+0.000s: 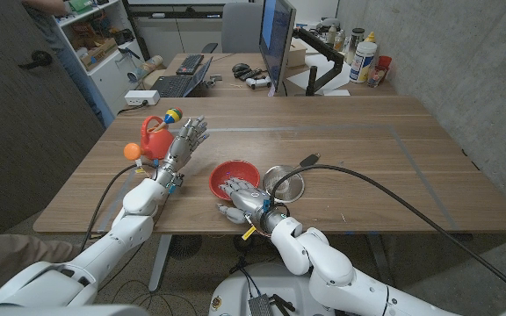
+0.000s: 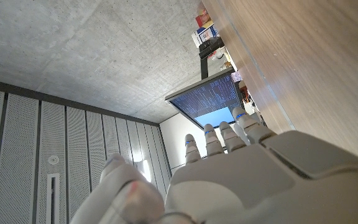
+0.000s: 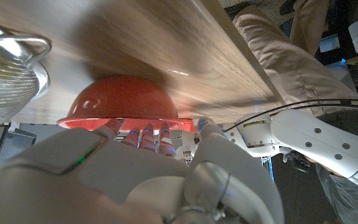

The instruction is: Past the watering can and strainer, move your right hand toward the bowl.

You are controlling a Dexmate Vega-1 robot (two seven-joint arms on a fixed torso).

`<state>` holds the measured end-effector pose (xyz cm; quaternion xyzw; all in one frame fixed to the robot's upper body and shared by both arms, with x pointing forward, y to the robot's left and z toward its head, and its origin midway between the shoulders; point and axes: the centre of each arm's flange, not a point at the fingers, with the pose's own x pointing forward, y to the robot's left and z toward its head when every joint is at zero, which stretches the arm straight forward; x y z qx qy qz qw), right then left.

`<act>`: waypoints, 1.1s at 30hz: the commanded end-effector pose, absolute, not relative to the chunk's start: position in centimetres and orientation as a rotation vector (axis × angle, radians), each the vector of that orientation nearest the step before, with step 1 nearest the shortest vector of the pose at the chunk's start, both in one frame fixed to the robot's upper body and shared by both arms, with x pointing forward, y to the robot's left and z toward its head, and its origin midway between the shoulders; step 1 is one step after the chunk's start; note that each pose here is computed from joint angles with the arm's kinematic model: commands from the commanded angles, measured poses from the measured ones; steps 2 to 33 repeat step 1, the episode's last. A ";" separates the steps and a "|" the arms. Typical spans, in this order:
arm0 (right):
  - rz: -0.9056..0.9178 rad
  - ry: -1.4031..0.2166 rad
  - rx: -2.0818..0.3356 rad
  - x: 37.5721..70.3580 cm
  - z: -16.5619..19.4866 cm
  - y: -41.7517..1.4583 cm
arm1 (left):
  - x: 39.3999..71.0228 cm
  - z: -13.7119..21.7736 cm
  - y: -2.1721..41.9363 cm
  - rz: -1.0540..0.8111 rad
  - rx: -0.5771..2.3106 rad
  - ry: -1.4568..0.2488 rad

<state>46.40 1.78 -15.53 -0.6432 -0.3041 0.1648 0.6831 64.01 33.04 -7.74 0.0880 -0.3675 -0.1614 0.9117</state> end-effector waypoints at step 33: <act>0.365 -0.666 -1.443 46.7 -15.5 1.7 | 64.6 -7.8 32.8 -0.340 0.173 -0.751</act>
